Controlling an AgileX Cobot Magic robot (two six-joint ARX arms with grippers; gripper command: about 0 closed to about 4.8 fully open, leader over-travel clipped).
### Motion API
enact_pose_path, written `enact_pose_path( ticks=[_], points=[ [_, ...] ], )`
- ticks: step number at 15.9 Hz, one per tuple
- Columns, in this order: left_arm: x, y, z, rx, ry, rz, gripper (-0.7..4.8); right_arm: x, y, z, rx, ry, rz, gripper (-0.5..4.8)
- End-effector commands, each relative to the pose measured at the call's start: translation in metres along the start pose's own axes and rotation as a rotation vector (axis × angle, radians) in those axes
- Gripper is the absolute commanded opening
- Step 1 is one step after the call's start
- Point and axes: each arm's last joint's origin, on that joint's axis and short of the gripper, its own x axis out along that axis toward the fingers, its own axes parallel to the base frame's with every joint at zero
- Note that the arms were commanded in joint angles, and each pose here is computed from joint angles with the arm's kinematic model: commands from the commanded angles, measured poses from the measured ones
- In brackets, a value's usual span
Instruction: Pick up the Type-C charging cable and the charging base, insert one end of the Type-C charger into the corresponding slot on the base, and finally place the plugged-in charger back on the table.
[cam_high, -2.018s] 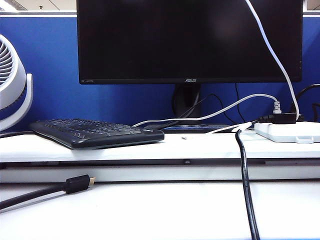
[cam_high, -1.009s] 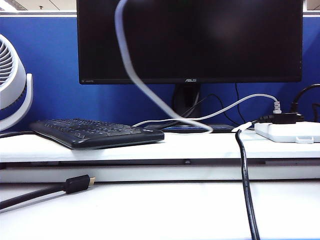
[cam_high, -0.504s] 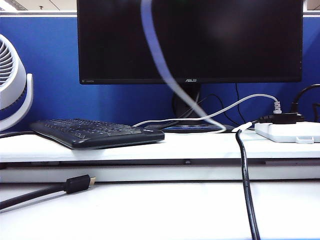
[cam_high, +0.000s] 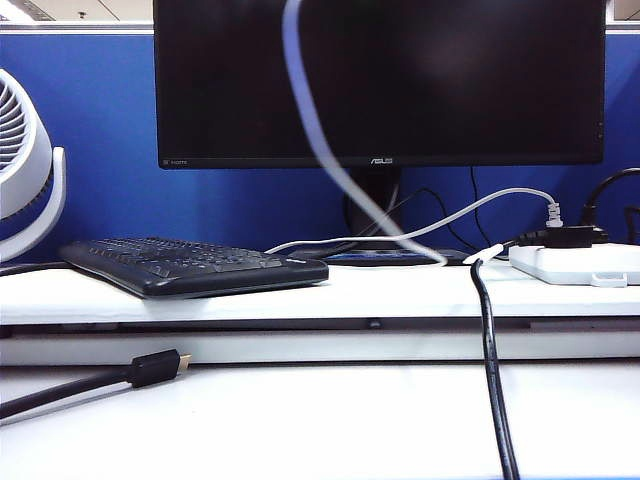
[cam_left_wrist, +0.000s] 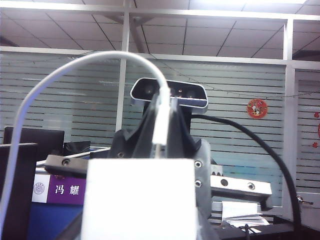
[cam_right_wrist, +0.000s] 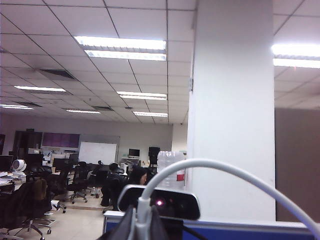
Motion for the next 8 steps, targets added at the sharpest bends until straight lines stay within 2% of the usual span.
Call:
enact_pose_path(
  ticks=[1, 8],
  points=[
    [0.0008, -0.0049, 0.0064, 0.033, -0.023, -0.014, 0.89, 0.0003, 0.0012, 0.002, -0.002, 0.009, 0.005, -0.01],
    [0.0007, -0.0056, 0.0072, 0.047, -0.032, -0.017, 0.89, 0.0004, 0.003, 0.0039, -0.01, 0.003, 0.014, -0.01]
  ],
)
